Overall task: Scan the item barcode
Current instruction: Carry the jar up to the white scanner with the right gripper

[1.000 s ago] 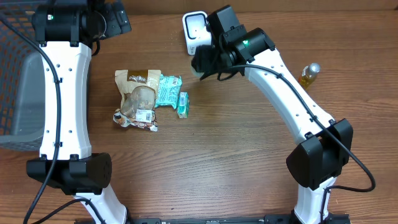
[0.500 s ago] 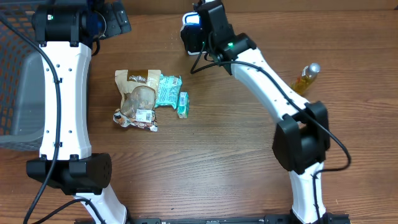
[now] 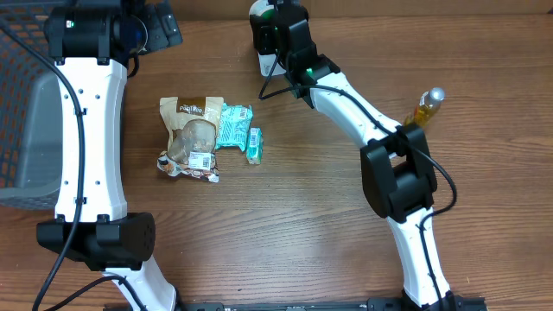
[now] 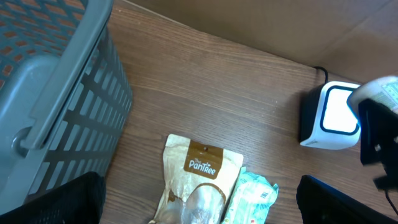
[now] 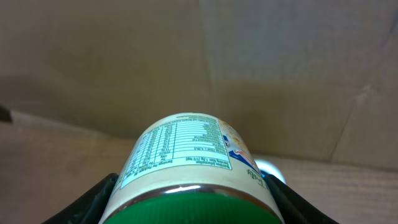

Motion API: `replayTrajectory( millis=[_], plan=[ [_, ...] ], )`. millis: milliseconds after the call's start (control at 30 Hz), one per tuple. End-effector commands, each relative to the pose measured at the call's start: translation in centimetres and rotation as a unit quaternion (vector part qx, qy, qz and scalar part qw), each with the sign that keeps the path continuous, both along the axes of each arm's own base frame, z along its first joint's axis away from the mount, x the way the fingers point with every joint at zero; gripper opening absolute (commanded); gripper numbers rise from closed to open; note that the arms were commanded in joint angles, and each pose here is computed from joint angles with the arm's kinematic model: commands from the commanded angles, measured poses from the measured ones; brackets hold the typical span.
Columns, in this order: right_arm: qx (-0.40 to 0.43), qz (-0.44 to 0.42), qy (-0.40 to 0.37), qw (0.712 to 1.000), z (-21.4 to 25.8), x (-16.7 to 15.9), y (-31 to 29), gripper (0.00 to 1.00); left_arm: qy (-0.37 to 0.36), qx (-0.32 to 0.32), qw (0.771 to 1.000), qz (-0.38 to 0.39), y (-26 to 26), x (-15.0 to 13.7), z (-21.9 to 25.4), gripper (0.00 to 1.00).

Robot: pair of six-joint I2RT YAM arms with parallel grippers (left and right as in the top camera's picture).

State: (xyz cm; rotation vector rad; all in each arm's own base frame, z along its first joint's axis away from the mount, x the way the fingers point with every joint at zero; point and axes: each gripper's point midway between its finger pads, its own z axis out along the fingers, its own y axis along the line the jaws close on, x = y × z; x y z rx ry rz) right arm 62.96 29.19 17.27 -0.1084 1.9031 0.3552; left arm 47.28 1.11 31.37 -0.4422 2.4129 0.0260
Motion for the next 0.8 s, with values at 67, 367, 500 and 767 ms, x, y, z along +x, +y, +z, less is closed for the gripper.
replayTrajectory(
  millis=[67,367,500,767],
  plan=[
    [0.014,-0.022,-0.043,0.999,-0.8,2.3,-1.5,0.22,-0.013,0.000,1.000,0.002,0.0,0.0,1.0,1.00],
    [0.038,-0.024,-0.091,0.995,-1.3,3.4,-1.3,0.22,-0.013,0.000,1.000,0.002,0.0,0.0,1.0,1.00],
    [0.043,-0.025,-0.100,0.994,-2.1,3.7,-1.2,0.23,-0.013,0.000,1.000,0.002,0.0,0.0,1.0,1.00],
    [0.052,-0.027,-0.120,0.991,-2.6,4.1,-1.4,0.28,-0.013,0.000,1.000,0.002,0.0,0.0,1.0,0.99]
  ],
)
